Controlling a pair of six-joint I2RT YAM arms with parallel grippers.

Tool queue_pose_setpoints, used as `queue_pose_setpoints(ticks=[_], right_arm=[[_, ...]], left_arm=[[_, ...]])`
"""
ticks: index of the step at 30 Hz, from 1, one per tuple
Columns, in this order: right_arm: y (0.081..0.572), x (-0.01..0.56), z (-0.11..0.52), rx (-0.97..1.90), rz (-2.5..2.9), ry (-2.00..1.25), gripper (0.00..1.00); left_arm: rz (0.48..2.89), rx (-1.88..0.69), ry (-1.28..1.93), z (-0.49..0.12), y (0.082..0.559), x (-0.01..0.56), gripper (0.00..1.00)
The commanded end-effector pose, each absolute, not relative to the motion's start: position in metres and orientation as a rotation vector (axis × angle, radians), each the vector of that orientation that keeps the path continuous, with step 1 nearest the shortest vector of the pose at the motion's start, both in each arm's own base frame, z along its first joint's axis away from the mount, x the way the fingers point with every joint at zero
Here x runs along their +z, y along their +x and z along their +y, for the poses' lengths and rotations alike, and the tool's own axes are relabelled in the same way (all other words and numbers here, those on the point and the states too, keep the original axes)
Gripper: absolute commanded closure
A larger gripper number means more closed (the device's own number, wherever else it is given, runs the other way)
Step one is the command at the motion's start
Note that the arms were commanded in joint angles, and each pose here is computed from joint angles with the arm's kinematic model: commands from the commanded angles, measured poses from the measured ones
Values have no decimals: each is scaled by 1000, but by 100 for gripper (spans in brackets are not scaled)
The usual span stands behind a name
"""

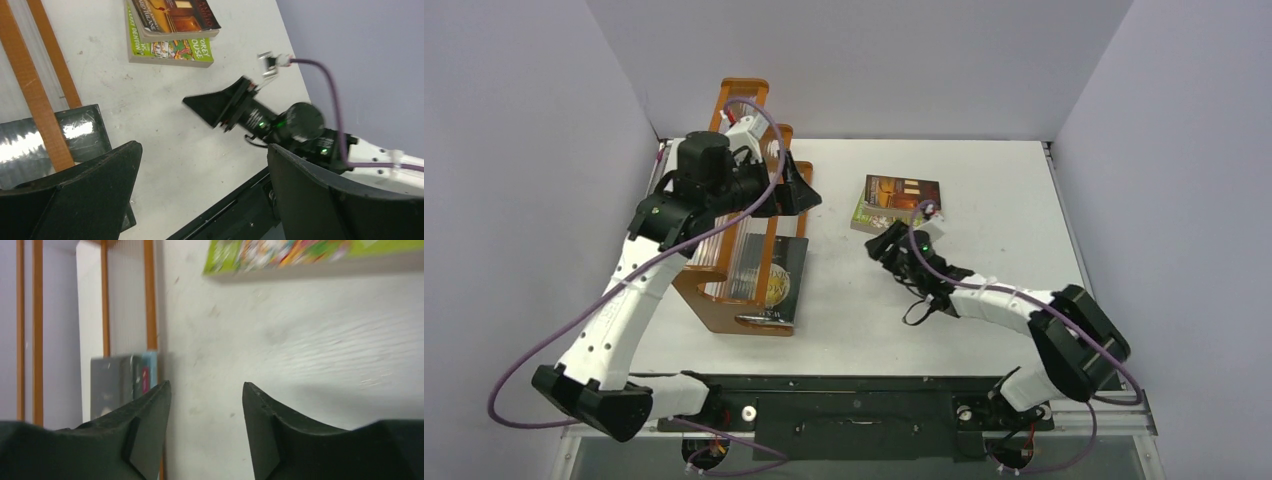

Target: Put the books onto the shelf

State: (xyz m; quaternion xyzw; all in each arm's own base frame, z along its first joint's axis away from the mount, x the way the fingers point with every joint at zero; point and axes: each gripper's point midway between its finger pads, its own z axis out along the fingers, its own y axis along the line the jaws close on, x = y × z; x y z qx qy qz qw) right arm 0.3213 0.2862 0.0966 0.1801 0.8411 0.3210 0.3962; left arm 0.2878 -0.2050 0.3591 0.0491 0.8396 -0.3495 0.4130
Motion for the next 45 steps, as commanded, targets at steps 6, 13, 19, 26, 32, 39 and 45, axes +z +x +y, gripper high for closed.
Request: queue_pose_setpoints(ticks=[6, 13, 19, 26, 32, 39, 45], right_arm=[[388, 110, 123, 552, 2006, 746, 34], [456, 101, 68, 647, 1980, 919, 32], [498, 87, 84, 822, 2000, 926, 31], [511, 79, 102, 958, 1977, 914, 61], [503, 90, 102, 966, 1953, 875, 100], [468, 125, 86, 880, 1889, 829, 100], [403, 133, 85, 767, 1869, 795, 100]], left_arm=[[2189, -873, 275, -272, 292, 317, 4], [2141, -818, 219, -257, 288, 332, 4], [2123, -816, 167, -243, 283, 339, 4], [2124, -818, 132, -236, 281, 336, 4], [2106, -901, 131, -239, 277, 338, 4], [2152, -911, 148, -250, 279, 316, 4], [2218, -1093, 249, -302, 265, 285, 4]])
